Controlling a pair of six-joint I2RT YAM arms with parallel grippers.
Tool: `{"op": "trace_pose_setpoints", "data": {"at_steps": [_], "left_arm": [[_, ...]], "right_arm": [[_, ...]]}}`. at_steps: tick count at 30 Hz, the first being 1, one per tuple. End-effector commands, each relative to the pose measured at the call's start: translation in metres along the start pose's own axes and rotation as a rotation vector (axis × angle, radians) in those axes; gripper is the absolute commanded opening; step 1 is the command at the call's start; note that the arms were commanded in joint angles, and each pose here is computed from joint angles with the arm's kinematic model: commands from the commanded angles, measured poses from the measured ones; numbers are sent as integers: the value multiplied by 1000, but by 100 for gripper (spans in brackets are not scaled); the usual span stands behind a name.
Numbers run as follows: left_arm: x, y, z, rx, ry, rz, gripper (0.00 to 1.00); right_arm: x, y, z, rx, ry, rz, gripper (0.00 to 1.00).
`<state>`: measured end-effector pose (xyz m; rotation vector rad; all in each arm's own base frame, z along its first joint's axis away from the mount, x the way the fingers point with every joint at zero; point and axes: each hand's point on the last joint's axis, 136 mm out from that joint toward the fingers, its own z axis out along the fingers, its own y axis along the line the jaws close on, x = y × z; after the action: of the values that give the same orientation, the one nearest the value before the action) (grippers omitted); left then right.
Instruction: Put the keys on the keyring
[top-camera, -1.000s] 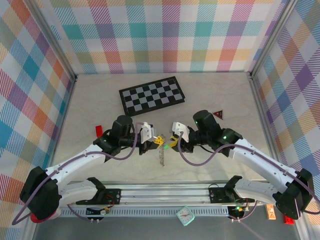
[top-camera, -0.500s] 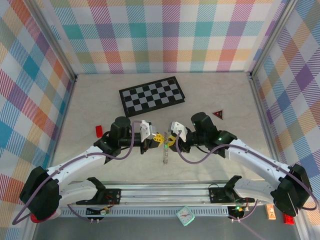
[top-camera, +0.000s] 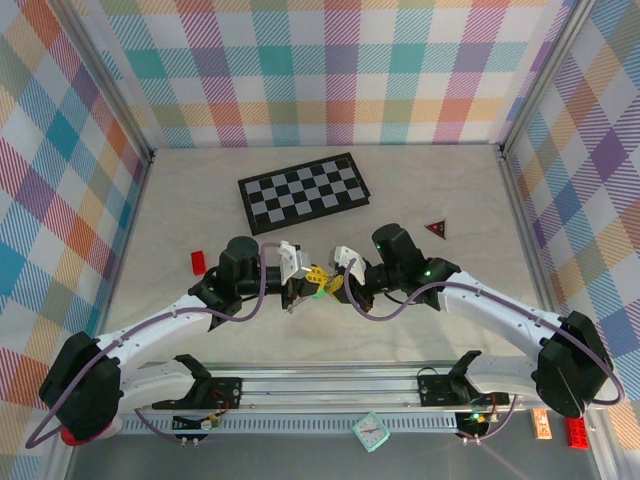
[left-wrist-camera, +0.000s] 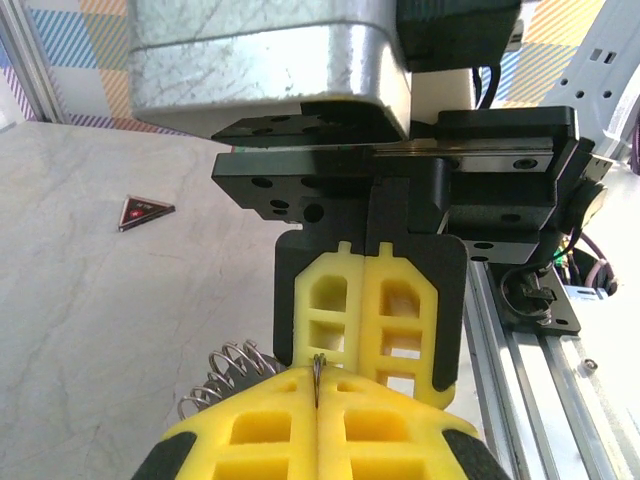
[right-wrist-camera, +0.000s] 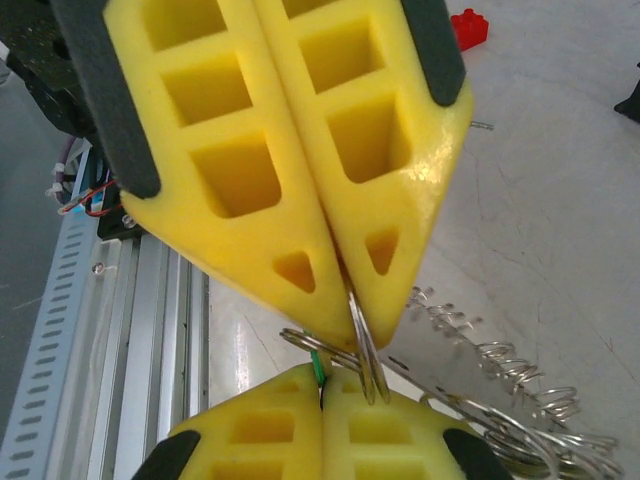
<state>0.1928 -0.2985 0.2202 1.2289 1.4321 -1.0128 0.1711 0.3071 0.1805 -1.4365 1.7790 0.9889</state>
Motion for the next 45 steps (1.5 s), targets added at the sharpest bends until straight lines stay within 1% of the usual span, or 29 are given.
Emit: {"op": "trace_pose_setpoints", "data": {"at_steps": [1,3,7,9,12,14,17,22,27,32,39,45], "left_arm": [[-26,-6,-2,17,-91,81,0],[-25,-6,-1,25,-89,80,0],[-23,-8,-1,35,-84,78,0],[-24,-8,-1,36,-85,78,0],[-23,-8,-1,40,-83,76,0],[-23,-9,-1,42,-82,75,0],[-22,-9,-1,44,-80,75,0],[-24,-9,-1,41,-83,76,0],[-24,-4,-1,14,-78,59,0],[-25,6,0,-39,-84,-9,0],[-20,24,0,-137,-74,-112,0],[-16,27,3,-162,-55,-131,0]], "right_arm": [[-17,-3,-4,34,-23,-38,0],[-12,-9,-8,88,-2,-38,0],[-7,-10,-18,133,11,-56,10],[-7,-7,-23,138,2,-66,14],[-13,-4,-31,152,-35,-90,25],[-16,-1,-33,149,-60,-103,27],[-21,0,-35,156,-81,-111,27],[-25,-2,-33,151,-92,-109,24],[-26,-2,-31,140,-95,-102,25],[-23,-11,-32,202,-84,-105,26],[-27,-20,-38,338,-107,-156,29],[-34,-20,-36,362,-140,-183,29]]}}
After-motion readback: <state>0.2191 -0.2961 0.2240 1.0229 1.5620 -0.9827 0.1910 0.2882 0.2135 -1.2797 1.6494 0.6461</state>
